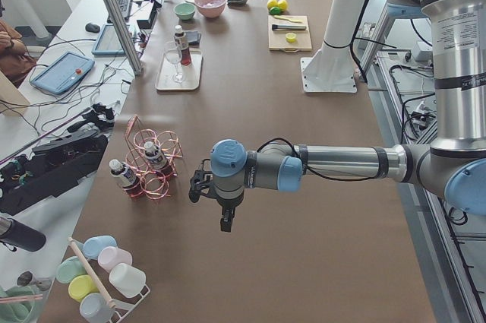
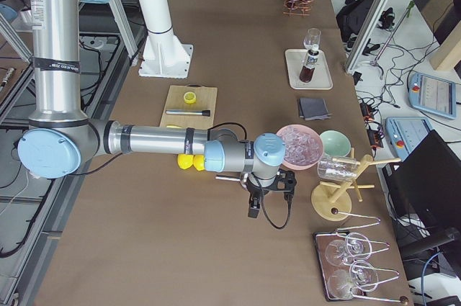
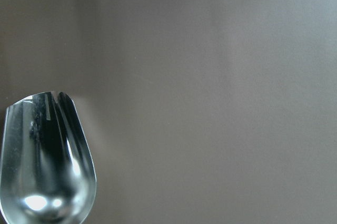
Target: Take tea from basket to plate
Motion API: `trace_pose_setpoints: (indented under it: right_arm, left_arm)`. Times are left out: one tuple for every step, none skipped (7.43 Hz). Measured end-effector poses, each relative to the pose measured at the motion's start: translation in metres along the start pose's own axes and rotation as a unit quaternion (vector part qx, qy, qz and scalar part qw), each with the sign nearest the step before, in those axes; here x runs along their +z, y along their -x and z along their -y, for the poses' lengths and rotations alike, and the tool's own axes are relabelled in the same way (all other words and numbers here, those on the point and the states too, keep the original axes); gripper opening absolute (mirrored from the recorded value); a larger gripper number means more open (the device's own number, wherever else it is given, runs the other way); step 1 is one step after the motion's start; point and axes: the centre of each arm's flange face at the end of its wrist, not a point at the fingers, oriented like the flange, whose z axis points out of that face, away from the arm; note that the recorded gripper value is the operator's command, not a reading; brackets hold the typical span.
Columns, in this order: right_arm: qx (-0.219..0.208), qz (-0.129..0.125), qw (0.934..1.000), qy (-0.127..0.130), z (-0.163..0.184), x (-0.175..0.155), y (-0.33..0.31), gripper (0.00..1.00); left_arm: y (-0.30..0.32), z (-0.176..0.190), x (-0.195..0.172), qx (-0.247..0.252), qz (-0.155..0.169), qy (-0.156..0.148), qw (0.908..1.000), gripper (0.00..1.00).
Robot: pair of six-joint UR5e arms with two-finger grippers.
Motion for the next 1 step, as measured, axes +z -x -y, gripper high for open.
trace_pose_setpoints:
  right_arm:
    - [0.000,0.000,1.0000,0.000,0.0002,-0.0002,0.0003,1.00]
  left_arm:
    - [0.0008,-0.0008,0.0006,0.004,-0.001,0.001,1.0000,0.98]
